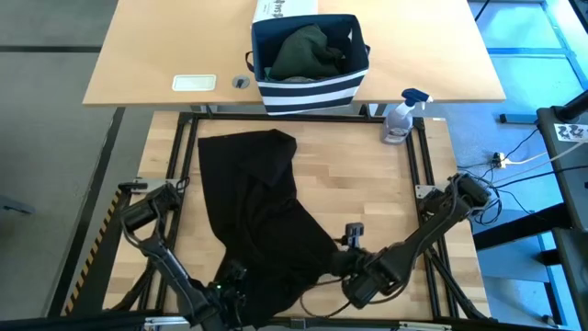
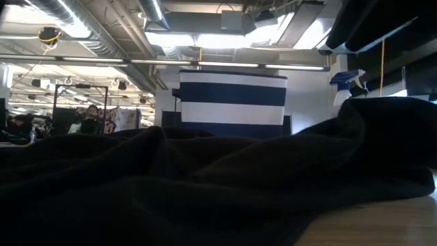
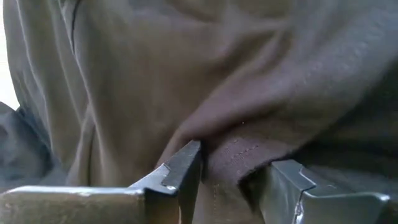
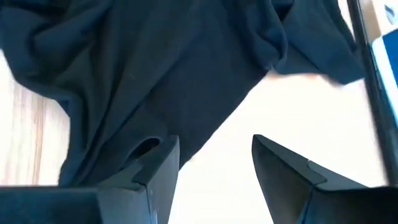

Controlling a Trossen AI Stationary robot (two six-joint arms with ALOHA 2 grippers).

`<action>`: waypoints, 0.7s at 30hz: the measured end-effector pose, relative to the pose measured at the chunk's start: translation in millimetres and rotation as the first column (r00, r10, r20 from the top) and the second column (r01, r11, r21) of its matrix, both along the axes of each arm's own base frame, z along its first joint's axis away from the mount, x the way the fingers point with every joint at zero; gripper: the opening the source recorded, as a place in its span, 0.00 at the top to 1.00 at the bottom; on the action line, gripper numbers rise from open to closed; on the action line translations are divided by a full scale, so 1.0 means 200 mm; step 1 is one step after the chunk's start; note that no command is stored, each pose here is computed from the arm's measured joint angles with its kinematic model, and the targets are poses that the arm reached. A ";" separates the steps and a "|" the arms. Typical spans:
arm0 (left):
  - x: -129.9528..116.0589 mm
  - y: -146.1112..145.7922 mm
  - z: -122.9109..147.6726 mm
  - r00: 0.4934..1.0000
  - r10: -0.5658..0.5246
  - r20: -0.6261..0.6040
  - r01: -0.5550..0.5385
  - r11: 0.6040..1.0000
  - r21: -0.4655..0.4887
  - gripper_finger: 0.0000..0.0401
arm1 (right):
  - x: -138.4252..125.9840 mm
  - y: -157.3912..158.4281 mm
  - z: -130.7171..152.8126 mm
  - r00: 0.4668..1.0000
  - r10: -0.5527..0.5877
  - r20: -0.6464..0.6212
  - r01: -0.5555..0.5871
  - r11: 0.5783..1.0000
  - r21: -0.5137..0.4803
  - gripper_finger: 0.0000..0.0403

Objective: Fold Laundry from Bin
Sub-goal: Fold the black shirt

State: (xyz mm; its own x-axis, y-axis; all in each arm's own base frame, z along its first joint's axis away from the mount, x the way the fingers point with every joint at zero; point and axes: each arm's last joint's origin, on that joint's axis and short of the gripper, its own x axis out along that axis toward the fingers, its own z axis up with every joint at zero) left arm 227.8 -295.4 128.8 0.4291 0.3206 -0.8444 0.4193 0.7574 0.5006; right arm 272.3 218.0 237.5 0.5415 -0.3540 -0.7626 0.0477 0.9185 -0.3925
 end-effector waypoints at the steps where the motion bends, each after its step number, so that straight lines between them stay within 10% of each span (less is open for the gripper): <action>1: 0.02 0.01 0.00 1.000 0.004 -0.006 -0.004 1.000 -0.005 0.69 | -0.02 -0.02 -0.01 1.000 -0.011 0.017 0.011 1.000 0.019 0.50; 10: 0.02 0.01 0.00 0.997 0.017 -0.078 -0.023 0.997 -0.071 0.72 | -0.16 -0.21 -0.26 0.990 -0.079 0.115 0.042 0.955 0.293 0.50; 21: -0.06 -0.05 0.00 0.996 0.046 -0.071 -0.053 0.993 -0.109 0.72 | 0.00 -0.42 -0.44 0.981 -0.081 0.178 -0.010 0.888 0.461 0.50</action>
State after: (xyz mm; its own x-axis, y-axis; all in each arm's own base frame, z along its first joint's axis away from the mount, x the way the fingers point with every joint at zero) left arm 215.7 -304.8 128.8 0.3550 0.2433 -0.9027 0.4104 0.8270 0.3843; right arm 273.0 134.6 150.0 0.6836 -0.0122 -0.7298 0.1139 0.9894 0.0902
